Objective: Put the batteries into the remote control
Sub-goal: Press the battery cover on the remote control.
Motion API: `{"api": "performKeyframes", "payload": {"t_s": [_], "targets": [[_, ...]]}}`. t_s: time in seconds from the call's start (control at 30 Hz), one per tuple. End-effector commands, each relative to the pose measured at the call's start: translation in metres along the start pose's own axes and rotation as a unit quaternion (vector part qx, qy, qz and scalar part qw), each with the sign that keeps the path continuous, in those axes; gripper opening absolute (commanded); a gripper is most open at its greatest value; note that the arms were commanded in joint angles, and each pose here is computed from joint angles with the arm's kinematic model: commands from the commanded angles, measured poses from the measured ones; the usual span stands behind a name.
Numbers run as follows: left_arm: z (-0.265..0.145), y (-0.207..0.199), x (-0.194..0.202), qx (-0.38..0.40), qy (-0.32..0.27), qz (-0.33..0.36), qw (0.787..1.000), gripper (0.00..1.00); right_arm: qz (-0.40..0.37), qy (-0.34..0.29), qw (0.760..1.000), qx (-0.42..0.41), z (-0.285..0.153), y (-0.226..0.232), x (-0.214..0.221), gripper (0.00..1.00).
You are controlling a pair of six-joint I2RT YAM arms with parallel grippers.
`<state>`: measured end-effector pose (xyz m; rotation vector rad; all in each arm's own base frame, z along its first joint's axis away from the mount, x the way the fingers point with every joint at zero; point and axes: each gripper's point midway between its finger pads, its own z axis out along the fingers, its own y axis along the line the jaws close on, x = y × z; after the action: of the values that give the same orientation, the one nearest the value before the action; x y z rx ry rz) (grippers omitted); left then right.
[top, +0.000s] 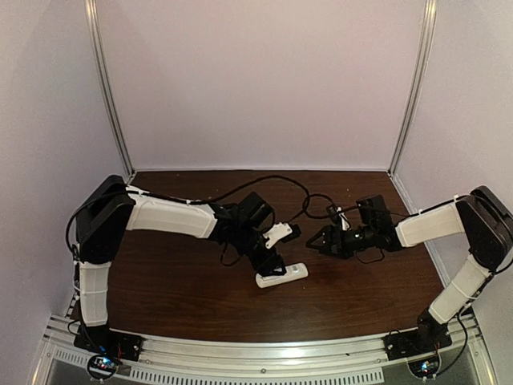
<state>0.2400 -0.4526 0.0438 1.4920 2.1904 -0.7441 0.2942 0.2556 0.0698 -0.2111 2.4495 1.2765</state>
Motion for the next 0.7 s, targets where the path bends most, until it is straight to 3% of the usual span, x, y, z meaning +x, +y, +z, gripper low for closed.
{"api": "performKeyframes", "payload": {"t_s": [0.0,0.17,0.4,0.67], "targets": [[-0.044,0.007,-0.039,-0.031,-0.067,-0.016,0.997,0.63,-0.041,-0.049,0.998,-0.008,-0.02,0.026,-0.032,0.85],[-0.068,0.011,-0.031,-0.059,-0.084,-0.042,0.994,0.61,-0.056,-0.074,0.995,-0.024,-0.036,0.047,-0.043,0.82],[-0.076,0.004,0.007,-0.064,-0.066,-0.06,0.994,0.36,-0.045,-0.063,0.996,-0.054,-0.034,0.06,-0.034,0.77],[-0.058,-0.003,0.027,-0.067,-0.032,-0.048,0.996,0.22,-0.043,-0.06,0.996,-0.049,-0.033,0.056,-0.031,0.74]]}}
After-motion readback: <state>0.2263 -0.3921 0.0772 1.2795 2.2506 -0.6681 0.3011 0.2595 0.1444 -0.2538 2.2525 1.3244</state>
